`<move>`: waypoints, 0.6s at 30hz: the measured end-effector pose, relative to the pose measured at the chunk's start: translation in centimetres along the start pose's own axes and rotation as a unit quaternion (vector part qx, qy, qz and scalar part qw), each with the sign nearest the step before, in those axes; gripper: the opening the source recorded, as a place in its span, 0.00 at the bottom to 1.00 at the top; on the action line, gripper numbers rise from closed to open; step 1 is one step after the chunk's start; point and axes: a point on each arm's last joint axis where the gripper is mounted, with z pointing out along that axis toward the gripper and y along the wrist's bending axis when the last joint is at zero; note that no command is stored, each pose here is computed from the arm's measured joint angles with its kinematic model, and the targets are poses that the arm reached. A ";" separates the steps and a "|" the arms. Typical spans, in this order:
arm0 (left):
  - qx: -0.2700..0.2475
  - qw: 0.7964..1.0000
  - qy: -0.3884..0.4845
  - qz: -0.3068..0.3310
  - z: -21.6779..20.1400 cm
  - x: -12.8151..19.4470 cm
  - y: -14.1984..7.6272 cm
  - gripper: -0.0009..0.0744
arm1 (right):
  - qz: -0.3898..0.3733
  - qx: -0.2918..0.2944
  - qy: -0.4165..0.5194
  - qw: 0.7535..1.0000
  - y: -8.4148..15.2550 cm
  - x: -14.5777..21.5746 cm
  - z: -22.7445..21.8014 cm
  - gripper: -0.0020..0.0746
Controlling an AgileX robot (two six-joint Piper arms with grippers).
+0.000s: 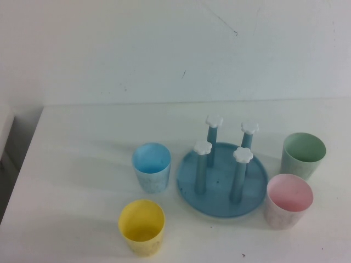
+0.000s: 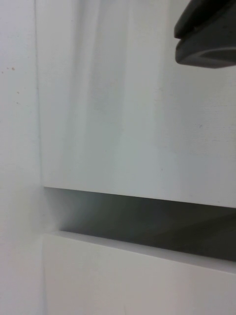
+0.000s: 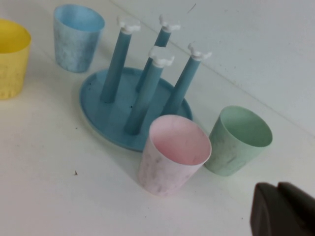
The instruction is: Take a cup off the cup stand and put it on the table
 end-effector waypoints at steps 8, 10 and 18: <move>0.000 1.000 0.000 0.000 0.0 0.0 0.0 0.01 | 0.000 0.000 0.002 1.000 0.1 0.3 0.2 0.02; 0.000 1.000 0.001 0.000 0.0 0.0 0.0 0.01 | -0.002 0.006 0.002 1.000 0.1 0.6 0.5 0.02; 0.000 1.000 0.001 0.000 0.0 0.0 0.0 0.01 | 0.059 0.143 0.006 0.988 -1.0 3.9 1.9 0.02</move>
